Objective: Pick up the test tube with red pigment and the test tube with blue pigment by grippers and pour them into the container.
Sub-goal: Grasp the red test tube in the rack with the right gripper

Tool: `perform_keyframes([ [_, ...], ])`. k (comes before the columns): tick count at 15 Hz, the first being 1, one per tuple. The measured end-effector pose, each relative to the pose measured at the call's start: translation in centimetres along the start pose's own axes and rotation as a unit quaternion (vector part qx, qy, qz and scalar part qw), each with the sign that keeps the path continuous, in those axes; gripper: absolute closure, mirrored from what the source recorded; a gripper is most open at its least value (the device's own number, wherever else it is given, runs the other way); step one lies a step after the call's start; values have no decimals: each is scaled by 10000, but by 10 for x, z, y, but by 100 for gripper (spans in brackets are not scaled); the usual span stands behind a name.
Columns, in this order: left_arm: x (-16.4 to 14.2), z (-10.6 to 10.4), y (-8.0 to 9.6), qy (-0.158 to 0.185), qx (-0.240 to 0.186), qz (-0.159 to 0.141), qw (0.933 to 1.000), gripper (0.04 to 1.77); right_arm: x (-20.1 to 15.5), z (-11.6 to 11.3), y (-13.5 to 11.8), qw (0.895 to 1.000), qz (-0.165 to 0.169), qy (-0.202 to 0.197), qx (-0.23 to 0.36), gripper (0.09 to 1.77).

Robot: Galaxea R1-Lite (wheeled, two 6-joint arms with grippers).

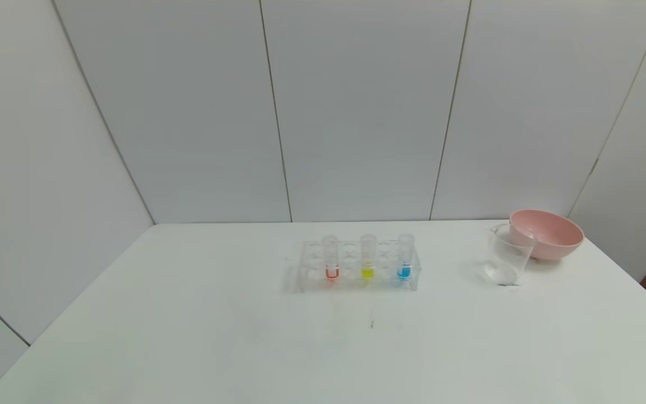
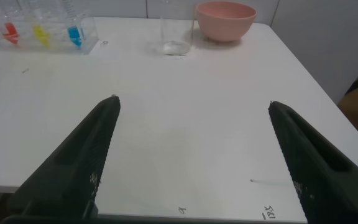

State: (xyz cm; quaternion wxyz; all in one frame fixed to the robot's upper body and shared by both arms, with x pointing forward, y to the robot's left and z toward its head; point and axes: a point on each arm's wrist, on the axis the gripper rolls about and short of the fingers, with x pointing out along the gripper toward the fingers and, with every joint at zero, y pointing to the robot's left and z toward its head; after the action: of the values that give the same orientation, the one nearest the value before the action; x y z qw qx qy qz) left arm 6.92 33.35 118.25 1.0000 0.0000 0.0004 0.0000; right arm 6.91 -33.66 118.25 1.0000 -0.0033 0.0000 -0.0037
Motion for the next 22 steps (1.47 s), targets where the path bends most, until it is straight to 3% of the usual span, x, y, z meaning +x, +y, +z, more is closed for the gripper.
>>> perform_keyframes([
  [19,0,0,0,0,0,0,10000,5,0,1,0,10000,-44,-25,45,15],
  [22,0,0,0,0,0,-2,10000,5,-2,13,0,10000,19,-28,78,15],
])
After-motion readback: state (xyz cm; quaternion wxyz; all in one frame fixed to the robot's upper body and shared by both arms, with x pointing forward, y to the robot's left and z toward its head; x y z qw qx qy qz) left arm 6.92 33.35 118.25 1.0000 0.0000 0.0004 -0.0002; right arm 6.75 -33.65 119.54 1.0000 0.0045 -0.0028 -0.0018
